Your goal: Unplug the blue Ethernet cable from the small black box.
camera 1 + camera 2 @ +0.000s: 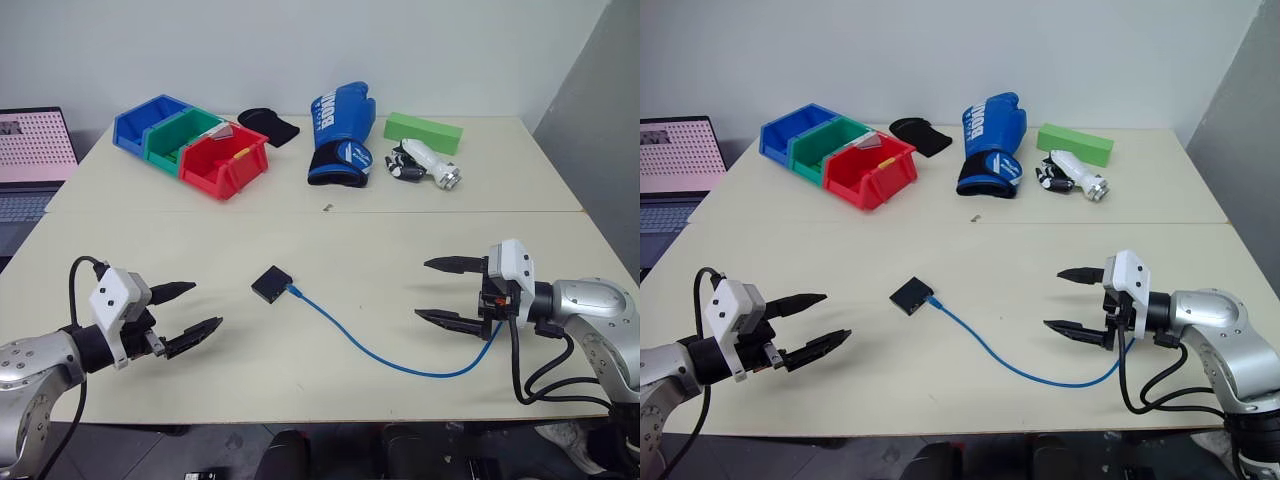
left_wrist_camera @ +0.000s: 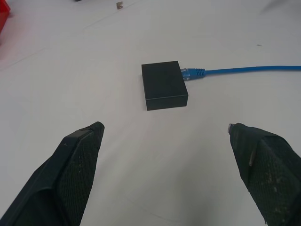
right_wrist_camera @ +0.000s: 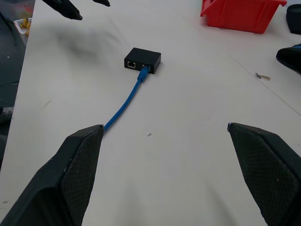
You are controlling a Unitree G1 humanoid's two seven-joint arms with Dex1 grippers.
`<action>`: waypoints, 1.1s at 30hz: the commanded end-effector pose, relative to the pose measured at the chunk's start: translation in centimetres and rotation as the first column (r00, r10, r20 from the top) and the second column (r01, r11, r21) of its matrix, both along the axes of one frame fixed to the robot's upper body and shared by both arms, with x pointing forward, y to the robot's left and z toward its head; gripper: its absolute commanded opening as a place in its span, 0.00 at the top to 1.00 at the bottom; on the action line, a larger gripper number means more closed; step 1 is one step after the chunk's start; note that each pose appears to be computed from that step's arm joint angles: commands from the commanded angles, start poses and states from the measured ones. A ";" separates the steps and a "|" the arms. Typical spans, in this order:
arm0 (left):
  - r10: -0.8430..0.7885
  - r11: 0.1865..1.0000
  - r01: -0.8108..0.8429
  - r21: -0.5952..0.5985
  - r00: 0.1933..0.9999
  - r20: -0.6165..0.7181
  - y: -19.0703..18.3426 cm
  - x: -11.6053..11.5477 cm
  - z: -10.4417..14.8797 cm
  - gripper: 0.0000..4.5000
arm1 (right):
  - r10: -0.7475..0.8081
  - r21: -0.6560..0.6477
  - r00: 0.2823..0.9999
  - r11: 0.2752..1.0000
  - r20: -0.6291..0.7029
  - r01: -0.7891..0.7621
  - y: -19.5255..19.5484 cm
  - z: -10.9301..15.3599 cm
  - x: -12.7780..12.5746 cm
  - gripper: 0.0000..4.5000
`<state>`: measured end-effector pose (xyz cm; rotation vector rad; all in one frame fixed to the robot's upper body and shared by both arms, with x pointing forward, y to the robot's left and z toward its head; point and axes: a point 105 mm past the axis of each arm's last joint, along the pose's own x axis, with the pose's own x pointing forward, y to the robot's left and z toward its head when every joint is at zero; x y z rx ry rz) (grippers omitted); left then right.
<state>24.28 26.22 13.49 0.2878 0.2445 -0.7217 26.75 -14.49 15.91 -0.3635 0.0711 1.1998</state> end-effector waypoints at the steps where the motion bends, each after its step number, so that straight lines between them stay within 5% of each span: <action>1: -0.002 1.000 0.002 -0.002 0.998 0.062 0.1 0.3 1.3 0.00 | 0.027 -0.003 0.999 1.000 0.022 -0.027 0.5 0.7 -0.4 0.01; 24: -0.068 0.997 0.067 0.028 0.995 0.066 -1.5 -0.8 1.6 0.00 | 0.064 0.002 0.998 0.998 0.029 -0.064 3.0 -0.3 0.1 0.01; 33: -0.190 0.981 0.194 0.031 0.977 -0.097 -0.9 -1.6 0.8 0.00 | 0.100 -0.036 0.994 0.994 0.045 -0.099 9.8 -3.2 1.7 0.01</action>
